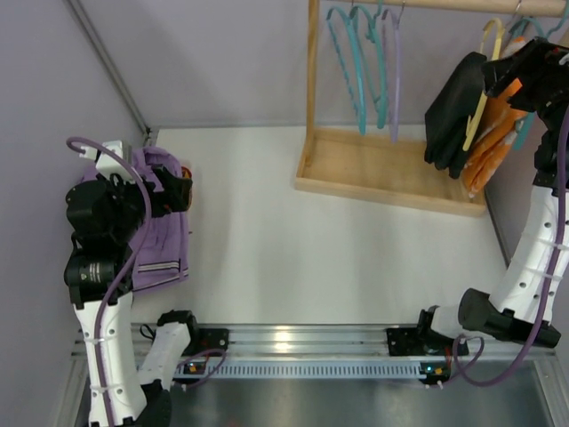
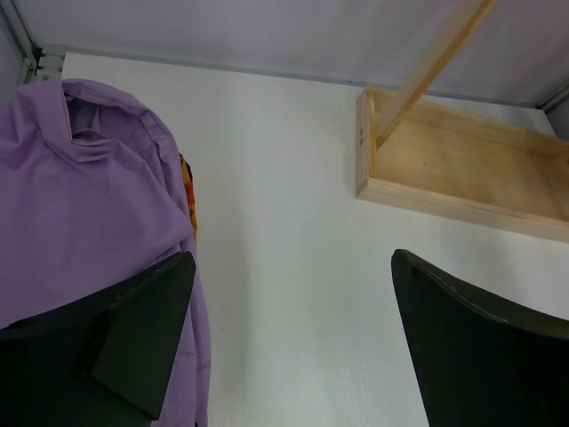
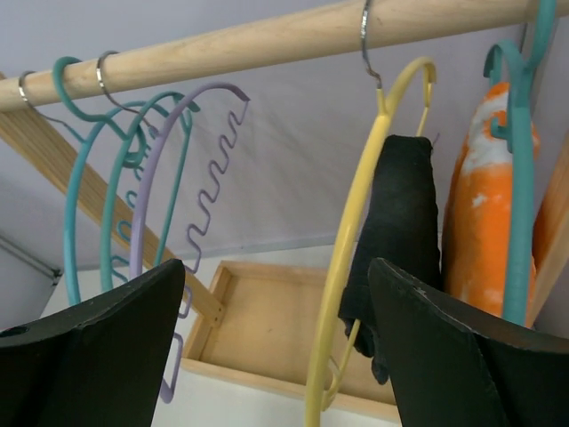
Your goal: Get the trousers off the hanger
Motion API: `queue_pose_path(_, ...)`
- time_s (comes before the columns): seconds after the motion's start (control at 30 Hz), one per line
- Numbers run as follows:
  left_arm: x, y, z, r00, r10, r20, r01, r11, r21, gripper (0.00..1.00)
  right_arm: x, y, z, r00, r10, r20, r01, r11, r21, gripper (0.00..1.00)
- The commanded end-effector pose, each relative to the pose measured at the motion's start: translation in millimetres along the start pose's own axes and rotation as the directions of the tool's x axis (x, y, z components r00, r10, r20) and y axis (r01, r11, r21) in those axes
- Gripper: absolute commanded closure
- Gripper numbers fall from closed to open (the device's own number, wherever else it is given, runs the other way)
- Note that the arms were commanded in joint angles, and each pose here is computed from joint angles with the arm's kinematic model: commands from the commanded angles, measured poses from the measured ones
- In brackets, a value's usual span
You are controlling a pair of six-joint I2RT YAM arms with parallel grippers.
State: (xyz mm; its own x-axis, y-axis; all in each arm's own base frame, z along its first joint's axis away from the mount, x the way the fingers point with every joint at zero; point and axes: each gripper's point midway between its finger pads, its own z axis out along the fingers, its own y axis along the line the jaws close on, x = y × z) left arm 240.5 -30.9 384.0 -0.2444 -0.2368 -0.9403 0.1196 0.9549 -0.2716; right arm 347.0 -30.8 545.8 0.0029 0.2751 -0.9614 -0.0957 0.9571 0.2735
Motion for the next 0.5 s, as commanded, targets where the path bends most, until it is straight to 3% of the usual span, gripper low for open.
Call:
queue_pose_path(0.0, -34, -9, 0, 0.996, 0.012, 0.093, -0.015, 0.999, 0.028, 0.02, -6, -12, 3, 1.0, 0.029, 0.005, -0.03, 0.999, 0.036, 0.16)
queue_pose_path(0.47, -46, -17, 1, 0.994, 0.02, 0.103, -0.027, 0.997, 0.067, 0.02, 21, -37, 71, 0.971, 0.23, -0.066, -0.231, 0.973, 0.001, 0.26)
